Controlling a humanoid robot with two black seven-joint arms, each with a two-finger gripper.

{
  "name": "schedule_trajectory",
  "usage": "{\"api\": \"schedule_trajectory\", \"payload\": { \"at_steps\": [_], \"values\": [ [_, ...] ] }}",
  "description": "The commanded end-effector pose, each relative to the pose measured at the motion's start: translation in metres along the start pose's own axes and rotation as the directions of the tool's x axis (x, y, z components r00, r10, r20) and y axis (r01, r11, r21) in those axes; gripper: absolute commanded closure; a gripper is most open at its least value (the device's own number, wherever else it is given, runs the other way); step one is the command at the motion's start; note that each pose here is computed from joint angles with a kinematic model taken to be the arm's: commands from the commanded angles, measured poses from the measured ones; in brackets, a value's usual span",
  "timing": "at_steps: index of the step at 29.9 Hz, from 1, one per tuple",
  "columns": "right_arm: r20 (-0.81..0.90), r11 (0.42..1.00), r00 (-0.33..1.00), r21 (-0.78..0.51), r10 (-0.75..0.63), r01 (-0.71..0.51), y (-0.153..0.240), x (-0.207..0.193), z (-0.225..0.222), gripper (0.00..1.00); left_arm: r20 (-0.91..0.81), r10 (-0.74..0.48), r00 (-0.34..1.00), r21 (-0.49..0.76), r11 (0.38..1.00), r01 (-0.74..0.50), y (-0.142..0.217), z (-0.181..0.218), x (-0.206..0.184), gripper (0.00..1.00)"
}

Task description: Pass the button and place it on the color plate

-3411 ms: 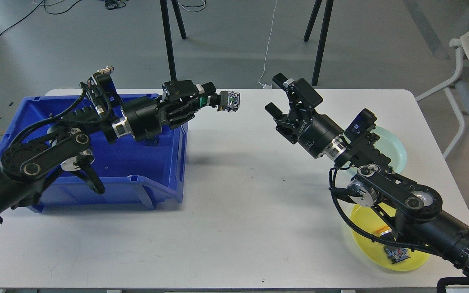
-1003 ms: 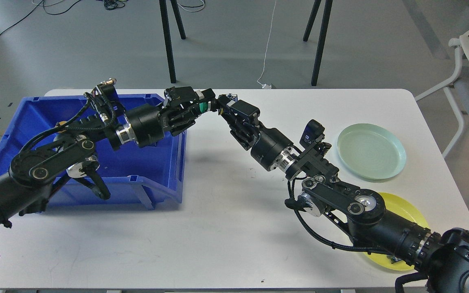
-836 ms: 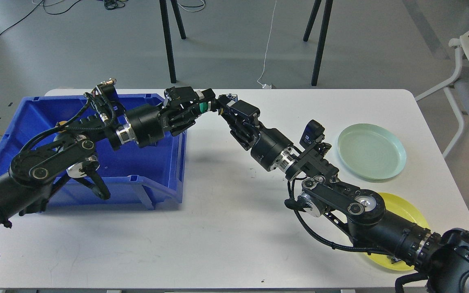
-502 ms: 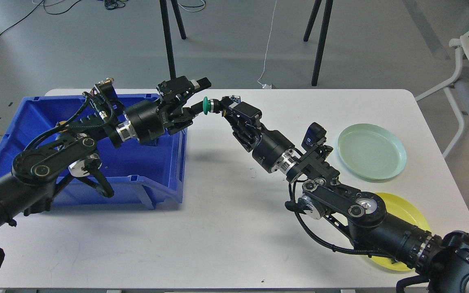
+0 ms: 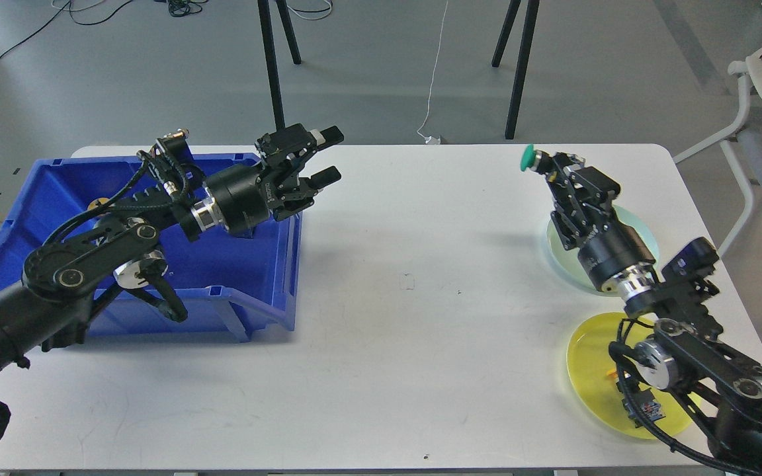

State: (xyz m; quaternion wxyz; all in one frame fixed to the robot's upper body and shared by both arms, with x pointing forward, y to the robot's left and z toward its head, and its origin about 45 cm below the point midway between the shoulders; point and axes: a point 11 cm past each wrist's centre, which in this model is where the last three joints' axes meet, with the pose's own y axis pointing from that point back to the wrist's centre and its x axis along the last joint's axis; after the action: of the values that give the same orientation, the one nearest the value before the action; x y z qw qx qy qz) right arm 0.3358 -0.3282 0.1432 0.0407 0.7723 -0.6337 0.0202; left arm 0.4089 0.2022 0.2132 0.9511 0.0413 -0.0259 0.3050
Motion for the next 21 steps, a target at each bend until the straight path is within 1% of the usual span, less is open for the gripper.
{"api": "schedule_trajectory", "payload": {
  "at_steps": [1,4,7,8,10,12,14,16,18,20,21],
  "values": [
    [-0.047,0.992,0.997,-0.109,0.066,-0.071,0.029,0.032,0.032,1.0,0.0,0.0,1.0,0.0,1.0,0.0,0.0,0.0,0.0,0.16],
    [-0.066,0.983,0.993,-0.153,0.097,-0.106,0.036,0.043,0.047,0.98,-0.002,0.002,1.0,-0.001,1.0,-0.002,0.0,0.0,0.0,0.16],
    [-0.058,0.98,0.993,-0.162,0.107,-0.115,0.038,0.043,0.051,0.89,-0.011,0.005,1.0,-0.003,1.0,-0.005,0.001,-0.001,0.0,0.16],
    [-0.054,0.979,0.992,-0.164,0.11,-0.118,0.039,0.044,0.051,0.85,-0.02,0.009,1.0,-0.004,1.0,-0.009,0.001,-0.002,0.0,0.16],
    [-0.046,0.979,0.992,-0.161,0.117,-0.123,0.037,0.044,0.051,0.73,-0.026,0.012,1.0,-0.006,1.0,-0.012,0.002,-0.003,0.0,0.16],
    [-0.045,0.979,0.992,-0.158,0.121,-0.126,0.036,0.046,0.049,0.68,-0.029,0.013,1.0,-0.006,1.0,-0.013,0.002,-0.003,0.0,0.16],
    [-0.046,0.979,0.992,-0.157,0.121,-0.127,0.036,0.046,0.049,0.62,-0.03,0.013,0.999,-0.005,1.0,-0.013,0.002,-0.004,-0.001,0.16],
    [-0.043,0.98,0.992,-0.158,0.12,-0.125,0.036,0.046,0.049,0.51,-0.031,0.013,0.999,-0.004,1.0,-0.013,0.003,-0.004,-0.001,0.16],
    [-0.03,0.98,0.992,-0.157,0.122,-0.125,0.035,0.046,0.049,0.48,-0.031,0.012,0.999,-0.005,1.0,-0.012,0.002,-0.004,-0.001,0.16],
    [-0.025,0.98,0.992,-0.156,0.123,-0.126,0.034,0.046,0.048,0.37,-0.031,0.013,0.999,-0.004,1.0,-0.013,0.003,-0.004,-0.001,0.16],
    [-0.025,0.98,0.992,-0.156,0.123,-0.126,0.034,0.046,0.048,0.34,-0.031,0.014,0.999,-0.005,1.0,-0.014,0.003,-0.004,-0.001,0.16]
  ]
}}
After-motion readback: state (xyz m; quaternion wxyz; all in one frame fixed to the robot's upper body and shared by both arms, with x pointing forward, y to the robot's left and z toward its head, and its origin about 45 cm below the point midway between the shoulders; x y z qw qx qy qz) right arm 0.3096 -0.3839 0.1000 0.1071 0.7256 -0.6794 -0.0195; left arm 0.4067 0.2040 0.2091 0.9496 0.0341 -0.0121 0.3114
